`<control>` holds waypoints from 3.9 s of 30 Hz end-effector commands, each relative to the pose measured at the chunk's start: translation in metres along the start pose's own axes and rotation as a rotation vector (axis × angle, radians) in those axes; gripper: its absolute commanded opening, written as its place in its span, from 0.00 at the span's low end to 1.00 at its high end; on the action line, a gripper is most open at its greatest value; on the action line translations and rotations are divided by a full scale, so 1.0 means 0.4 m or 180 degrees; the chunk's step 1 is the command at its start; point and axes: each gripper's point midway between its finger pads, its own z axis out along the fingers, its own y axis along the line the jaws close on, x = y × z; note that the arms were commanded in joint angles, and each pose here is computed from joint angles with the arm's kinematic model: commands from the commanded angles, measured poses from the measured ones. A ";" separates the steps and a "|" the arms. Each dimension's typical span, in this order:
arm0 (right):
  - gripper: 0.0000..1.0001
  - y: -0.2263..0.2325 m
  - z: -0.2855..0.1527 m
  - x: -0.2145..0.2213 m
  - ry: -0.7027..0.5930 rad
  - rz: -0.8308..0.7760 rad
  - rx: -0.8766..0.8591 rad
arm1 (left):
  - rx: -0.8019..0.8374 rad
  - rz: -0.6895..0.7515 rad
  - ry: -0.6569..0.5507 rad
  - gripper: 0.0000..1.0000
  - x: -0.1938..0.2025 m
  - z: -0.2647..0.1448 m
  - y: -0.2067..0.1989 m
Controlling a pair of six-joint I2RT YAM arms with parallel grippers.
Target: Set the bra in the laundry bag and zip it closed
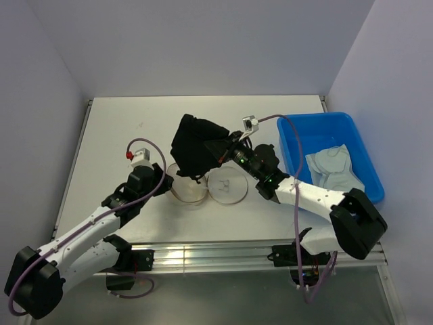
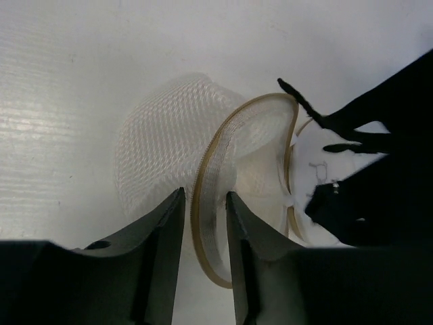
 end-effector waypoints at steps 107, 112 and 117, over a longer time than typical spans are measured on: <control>0.00 -0.184 -0.014 0.336 0.0429 0.0964 0.1926 | 0.1988 -0.0822 0.0469 0.00 0.066 -0.155 -0.313; 0.23 -0.217 -0.033 0.310 0.0335 0.0701 0.2119 | 0.2191 -0.0983 0.0513 0.00 0.039 -0.193 -0.350; 0.82 -0.198 -0.045 0.288 0.0669 0.0280 0.2131 | 0.2097 -0.1073 0.0350 0.00 -0.006 -0.198 -0.355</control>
